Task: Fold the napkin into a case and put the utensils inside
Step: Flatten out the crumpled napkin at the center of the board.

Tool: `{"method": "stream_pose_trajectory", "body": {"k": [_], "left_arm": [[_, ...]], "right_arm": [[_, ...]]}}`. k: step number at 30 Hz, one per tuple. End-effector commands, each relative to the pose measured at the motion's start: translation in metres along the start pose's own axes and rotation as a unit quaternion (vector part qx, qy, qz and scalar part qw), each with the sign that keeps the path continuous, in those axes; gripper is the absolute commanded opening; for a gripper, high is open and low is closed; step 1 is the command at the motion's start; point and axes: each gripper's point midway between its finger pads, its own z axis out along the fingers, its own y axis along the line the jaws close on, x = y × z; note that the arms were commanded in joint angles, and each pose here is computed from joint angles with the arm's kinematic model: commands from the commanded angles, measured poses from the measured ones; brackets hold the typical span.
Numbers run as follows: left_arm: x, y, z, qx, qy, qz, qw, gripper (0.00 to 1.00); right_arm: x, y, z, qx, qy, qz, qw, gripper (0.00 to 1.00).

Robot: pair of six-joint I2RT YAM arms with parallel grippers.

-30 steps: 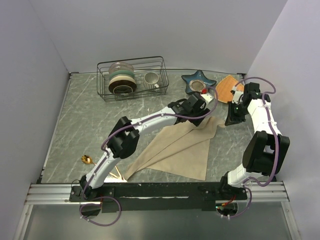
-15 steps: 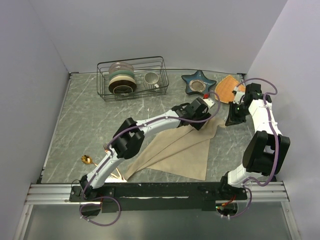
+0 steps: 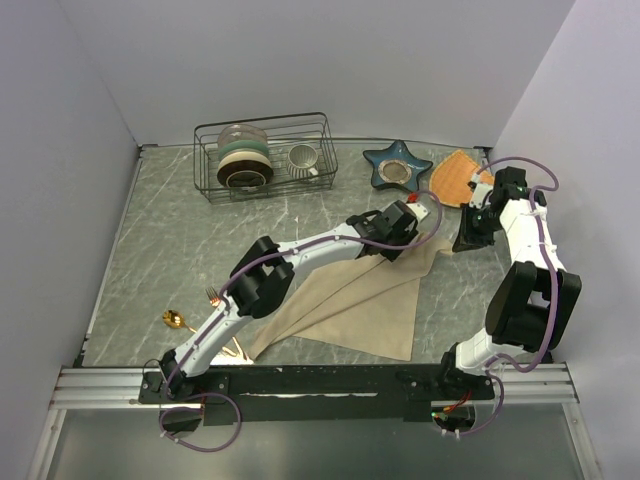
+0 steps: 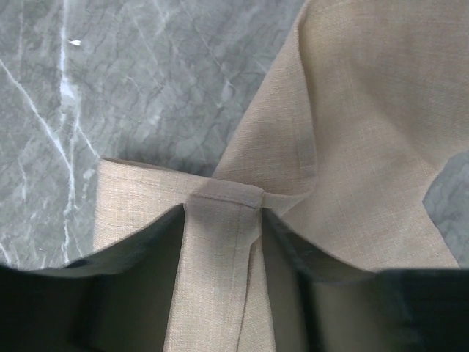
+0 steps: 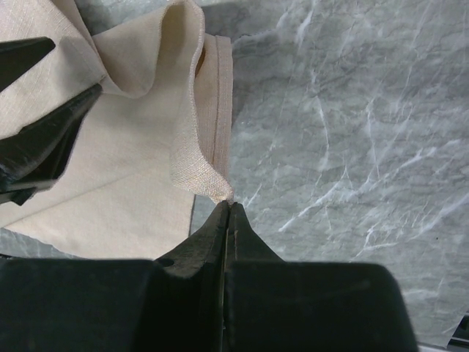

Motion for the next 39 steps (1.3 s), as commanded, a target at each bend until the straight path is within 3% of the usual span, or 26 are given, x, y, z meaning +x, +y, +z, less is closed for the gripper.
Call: {"method": "stream_pose_trajectory", "body": {"k": [1, 6, 8, 14, 16, 39], "left_arm": [[-0.020, 0.015, -0.004, -0.019, -0.027, -0.003, 0.999, 0.44], [-0.029, 0.025, -0.011, -0.016, -0.039, -0.012, 0.999, 0.27], [-0.033, 0.021, -0.013, -0.004, -0.041, -0.015, 0.999, 0.26], [-0.040, -0.002, -0.022, 0.038, -0.050, -0.010, 0.998, 0.51], [-0.039, -0.006, -0.021, 0.039, -0.048, -0.008, 0.998, 0.53], [-0.014, -0.002, 0.009, 0.021, -0.013, 0.012, 1.000, 0.58]], "right_arm": [[-0.001, -0.001, -0.007, 0.000, -0.011, -0.004, 1.000, 0.00], [-0.001, -0.001, -0.007, -0.002, -0.012, -0.003, 1.000, 0.00], [-0.001, -0.001, -0.006, -0.002, -0.011, -0.002, 1.000, 0.00], [0.000, -0.002, -0.005, -0.002, -0.009, -0.002, 1.000, 0.00], [0.000, -0.001, -0.004, -0.003, -0.008, -0.001, 1.000, 0.00], [-0.001, -0.004, -0.004, -0.004, -0.006, 0.002, 1.000, 0.00]]}}
